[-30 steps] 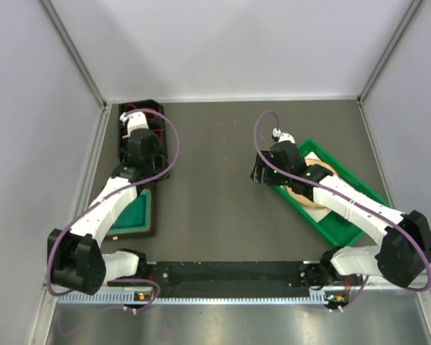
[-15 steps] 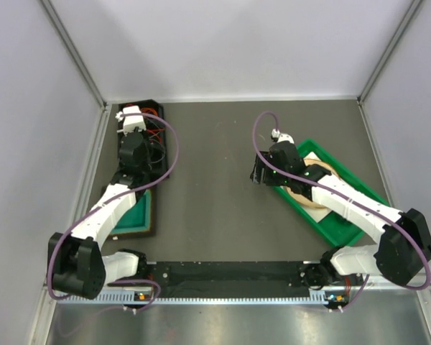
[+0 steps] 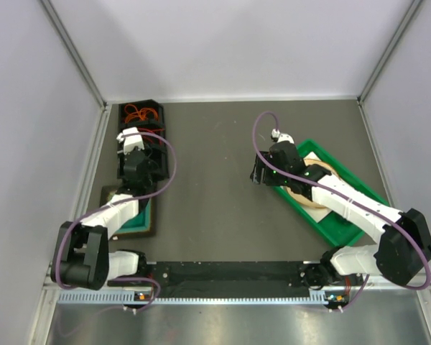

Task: Untangle the cables

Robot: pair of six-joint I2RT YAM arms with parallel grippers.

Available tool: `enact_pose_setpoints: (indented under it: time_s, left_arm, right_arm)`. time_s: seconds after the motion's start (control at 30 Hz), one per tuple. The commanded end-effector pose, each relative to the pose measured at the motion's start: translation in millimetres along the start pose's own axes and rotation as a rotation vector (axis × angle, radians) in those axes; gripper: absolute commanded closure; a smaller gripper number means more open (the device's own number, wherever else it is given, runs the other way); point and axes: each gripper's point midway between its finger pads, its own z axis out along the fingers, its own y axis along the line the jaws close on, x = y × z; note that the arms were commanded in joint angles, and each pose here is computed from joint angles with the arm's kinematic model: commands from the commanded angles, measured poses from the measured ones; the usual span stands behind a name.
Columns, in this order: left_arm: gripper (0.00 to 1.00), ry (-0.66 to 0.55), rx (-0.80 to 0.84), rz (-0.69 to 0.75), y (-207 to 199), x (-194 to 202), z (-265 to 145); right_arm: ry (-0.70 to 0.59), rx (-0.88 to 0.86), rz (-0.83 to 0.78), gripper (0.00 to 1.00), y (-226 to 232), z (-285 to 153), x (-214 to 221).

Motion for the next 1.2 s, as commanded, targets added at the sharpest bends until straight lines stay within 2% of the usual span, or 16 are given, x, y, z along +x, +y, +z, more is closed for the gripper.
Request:
enact_pose_setpoints:
  time_s: [0.0, 0.07, 0.1, 0.17, 0.2, 0.3, 0.33, 0.43, 0.63, 0.93, 1.0, 1.03, 1.07, 1.1, 1.17]
  left_arm:
    - [1.00, -0.070, -0.057, -0.144, 13.1, -20.3, -8.8]
    - [1.00, -0.061, -0.048, -0.188, 13.8, -30.1, -15.2]
    - [1.00, 0.016, -0.054, -0.174, 14.6, -16.0, -18.9]
    - [1.00, 0.050, -0.073, -0.178, 16.9, -23.7, -20.1]
    - [1.00, 0.114, -0.117, -0.151, 23.9, -11.5, -23.5]
    - [1.00, 0.184, -0.168, -0.090, 27.8, -9.5, -17.7]
    - [1.00, 0.239, -0.196, -0.045, 30.2, -2.6, -15.9]
    - [1.00, 0.260, -0.238, -0.036, 30.9, 2.6, -9.0]
    - [1.00, 0.264, -0.220, -0.045, 21.0, 17.9, 1.2]
    - [1.00, 0.441, -0.242, -0.046, 12.9, 63.1, 8.1]
    - [0.91, 0.483, -0.238, -0.052, 9.2, 69.6, 10.2]
    - [0.82, 0.494, -0.233, -0.055, 8.7, 70.0, 11.5]
    - [0.68, 0.503, -0.226, -0.057, 7.3, 69.5, 11.7]
    - [0.39, 0.498, -0.214, -0.074, 4.1, 62.5, 12.9]
    - [0.25, 0.496, -0.173, -0.091, -1.5, 53.5, 11.0]
  right_arm:
    - [-0.038, -0.040, 0.001, 0.32, 9.4, -1.5, -7.8]
    - [-0.034, -0.043, 0.001, 0.32, 9.3, -0.7, -6.7]
    - [-0.035, -0.045, 0.000, 0.32, 9.9, -0.5, -6.4]
    - [-0.030, -0.044, -0.001, 0.32, 8.7, 0.1, -4.6]
    - [-0.027, -0.045, -0.004, 0.32, 9.0, 0.5, -3.6]
    - [-0.029, -0.051, -0.003, 0.32, 9.4, 0.2, -3.8]
    - [-0.029, -0.053, -0.003, 0.32, 9.5, 0.2, -3.5]
    - [-0.030, -0.055, -0.002, 0.32, 10.2, -0.3, -3.5]
    - [-0.038, -0.044, -0.002, 0.31, 6.4, -3.4, -3.6]
    - [-0.032, -0.038, -0.002, 0.32, 4.5, -2.8, -0.6]
    - [-0.036, -0.035, -0.001, 0.32, 3.8, -3.1, -1.5]
    - [-0.037, -0.034, -0.001, 0.32, 3.3, -3.2, -1.4]
    - [-0.036, -0.032, -0.001, 0.32, 2.9, -3.2, -1.2]
    - [-0.036, -0.030, -0.001, 0.32, 2.3, -4.1, -1.0]
    - [-0.037, -0.025, -0.002, 0.32, 1.0, -4.4, -0.6]
